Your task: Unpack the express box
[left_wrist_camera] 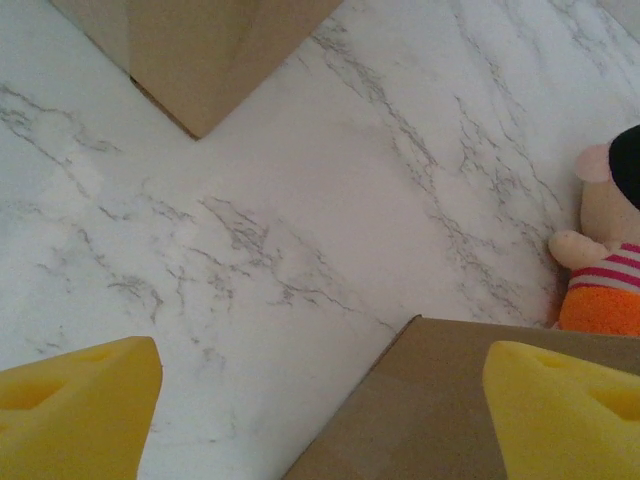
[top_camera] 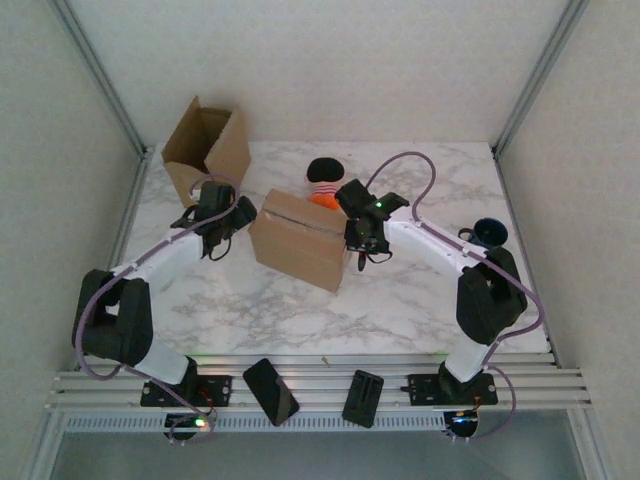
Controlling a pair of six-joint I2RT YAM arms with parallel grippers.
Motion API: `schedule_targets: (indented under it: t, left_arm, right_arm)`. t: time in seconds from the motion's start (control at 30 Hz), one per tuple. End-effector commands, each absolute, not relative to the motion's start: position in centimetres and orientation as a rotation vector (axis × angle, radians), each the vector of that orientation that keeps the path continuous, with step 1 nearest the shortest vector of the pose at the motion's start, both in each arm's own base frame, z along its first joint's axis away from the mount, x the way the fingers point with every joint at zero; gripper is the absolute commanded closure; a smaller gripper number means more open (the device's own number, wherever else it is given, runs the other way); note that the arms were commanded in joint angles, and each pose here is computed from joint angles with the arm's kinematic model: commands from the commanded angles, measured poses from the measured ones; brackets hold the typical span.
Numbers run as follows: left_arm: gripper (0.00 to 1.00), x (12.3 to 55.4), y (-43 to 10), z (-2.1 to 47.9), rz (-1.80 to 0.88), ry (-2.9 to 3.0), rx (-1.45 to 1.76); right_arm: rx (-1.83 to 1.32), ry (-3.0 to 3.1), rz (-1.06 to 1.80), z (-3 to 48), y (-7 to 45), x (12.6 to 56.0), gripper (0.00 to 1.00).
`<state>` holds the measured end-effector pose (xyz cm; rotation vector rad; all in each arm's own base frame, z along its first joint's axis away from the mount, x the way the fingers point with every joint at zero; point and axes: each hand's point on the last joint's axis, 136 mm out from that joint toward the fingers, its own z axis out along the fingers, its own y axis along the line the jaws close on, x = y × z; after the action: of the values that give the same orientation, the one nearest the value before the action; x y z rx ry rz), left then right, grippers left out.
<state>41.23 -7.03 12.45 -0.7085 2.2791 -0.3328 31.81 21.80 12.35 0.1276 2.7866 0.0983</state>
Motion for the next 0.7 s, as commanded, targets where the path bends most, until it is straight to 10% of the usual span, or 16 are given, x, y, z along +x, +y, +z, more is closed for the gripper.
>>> schedule_targets:
  t: [0.0, 0.37, 0.67]
  left_arm:
    - [0.13, 41.4, -8.4, 12.7, -0.301, 2.297, -0.660]
    - [0.00, 41.3, -3.2, 26.3, -0.283, 1.845, -0.769]
    - [0.00, 38.5, -9.0, 22.9, -0.436, 1.980, -0.738]
  right_arm:
    - [0.099, 2.727, 0.268, 14.0, 24.0, 32.1, 1.00]
    - [0.220, 2.669, 0.184, 14.9, 17.6, 31.1, 1.00]
    - [0.223, 2.653, 0.233, 15.5, 15.9, 30.4, 1.00]
